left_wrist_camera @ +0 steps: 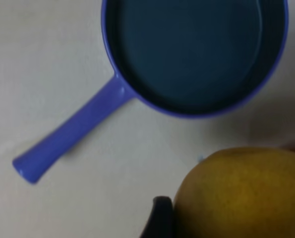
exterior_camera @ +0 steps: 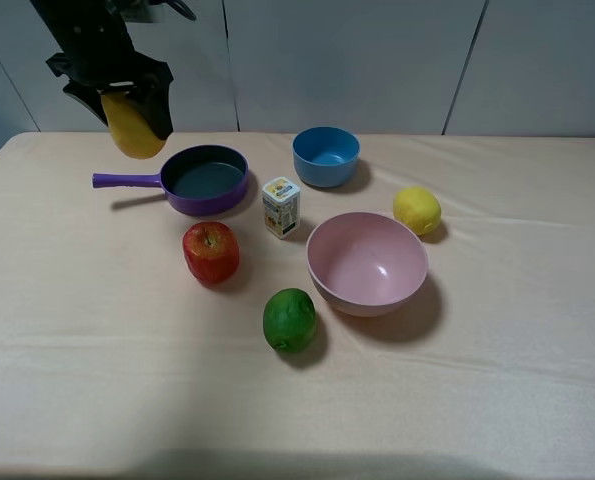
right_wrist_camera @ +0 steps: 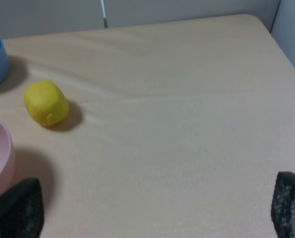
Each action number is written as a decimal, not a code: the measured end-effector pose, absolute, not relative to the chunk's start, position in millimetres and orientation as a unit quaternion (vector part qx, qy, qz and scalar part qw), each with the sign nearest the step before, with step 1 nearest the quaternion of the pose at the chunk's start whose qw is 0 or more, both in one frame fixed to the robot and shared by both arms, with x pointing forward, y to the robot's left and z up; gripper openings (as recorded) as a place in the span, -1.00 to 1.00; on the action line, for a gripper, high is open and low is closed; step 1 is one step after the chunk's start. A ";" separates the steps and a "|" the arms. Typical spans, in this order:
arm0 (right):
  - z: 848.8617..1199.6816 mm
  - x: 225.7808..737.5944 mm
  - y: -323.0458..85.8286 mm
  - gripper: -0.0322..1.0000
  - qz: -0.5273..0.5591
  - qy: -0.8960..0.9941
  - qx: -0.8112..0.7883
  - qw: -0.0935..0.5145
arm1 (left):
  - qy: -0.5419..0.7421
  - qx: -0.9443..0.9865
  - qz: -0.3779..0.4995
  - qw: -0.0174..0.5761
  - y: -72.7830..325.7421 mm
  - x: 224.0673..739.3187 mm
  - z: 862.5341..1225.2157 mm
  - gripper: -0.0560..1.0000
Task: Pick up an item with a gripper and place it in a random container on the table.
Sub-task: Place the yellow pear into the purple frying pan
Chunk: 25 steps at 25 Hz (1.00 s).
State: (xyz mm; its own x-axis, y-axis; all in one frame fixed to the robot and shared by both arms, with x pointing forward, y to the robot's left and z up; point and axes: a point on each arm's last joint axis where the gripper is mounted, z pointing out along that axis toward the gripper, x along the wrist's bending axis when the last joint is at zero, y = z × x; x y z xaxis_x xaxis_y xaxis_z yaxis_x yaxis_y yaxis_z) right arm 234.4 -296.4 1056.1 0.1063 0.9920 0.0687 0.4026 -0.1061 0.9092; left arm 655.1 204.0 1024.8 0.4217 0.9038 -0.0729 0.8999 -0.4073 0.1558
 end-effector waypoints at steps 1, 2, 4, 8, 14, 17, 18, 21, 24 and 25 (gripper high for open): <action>1056.1 234.4 -296.4 0.41 0.384 0.547 0.637 0.384 | 0.538 0.839 0.010 0.084 203.1 659.4 1021.1 0.46; 1056.1 234.4 -296.4 0.41 0.384 0.547 0.637 0.384 | 0.538 0.839 0.010 0.085 202.0 664.2 1017.6 0.46; 1056.1 234.4 -296.4 0.41 0.384 0.547 0.637 0.384 | 0.538 0.839 0.010 0.085 200.3 672.6 1010.8 0.46; 1056.1 234.4 -296.4 0.41 0.384 0.547 0.637 0.384 | 0.538 0.839 0.008 0.082 197.3 686.7 993.3 0.46; 1056.1 234.4 -296.4 0.41 0.384 0.547 0.637 0.384 | 0.539 0.838 0.012 0.086 192.0 703.2 966.0 0.46; 1056.1 234.4 -296.4 0.41 0.384 0.547 0.637 0.384 | 0.540 0.837 0.016 0.090 190.4 708.3 952.8 0.46; 1056.1 234.4 -296.4 0.41 0.384 0.547 0.637 0.384 | 0.540 0.836 0.020 0.093 190.1 709.9 950.4 0.46; 1056.1 234.4 -296.4 0.41 0.384 0.547 0.637 0.384 | 0.541 0.834 0.025 0.102 188.3 714.3 941.1 0.46; 1056.1 234.4 -296.4 0.41 0.384 0.547 0.637 0.384 | 0.543 0.832 0.023 0.111 184.3 717.3 930.5 0.46; 1056.1 234.4 -296.4 0.41 0.384 0.547 0.637 0.384 | 0.542 0.832 0.022 0.112 181.9 717.8 926.7 0.46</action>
State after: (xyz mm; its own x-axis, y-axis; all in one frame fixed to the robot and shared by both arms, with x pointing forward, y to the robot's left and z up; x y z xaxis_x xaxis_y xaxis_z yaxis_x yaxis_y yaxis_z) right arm 234.4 -296.4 1056.1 0.1063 0.9920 0.0687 0.4026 -0.1061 0.9092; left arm 717.8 181.9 926.7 0.4107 0.9078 -0.0856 0.8980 -0.3864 0.2103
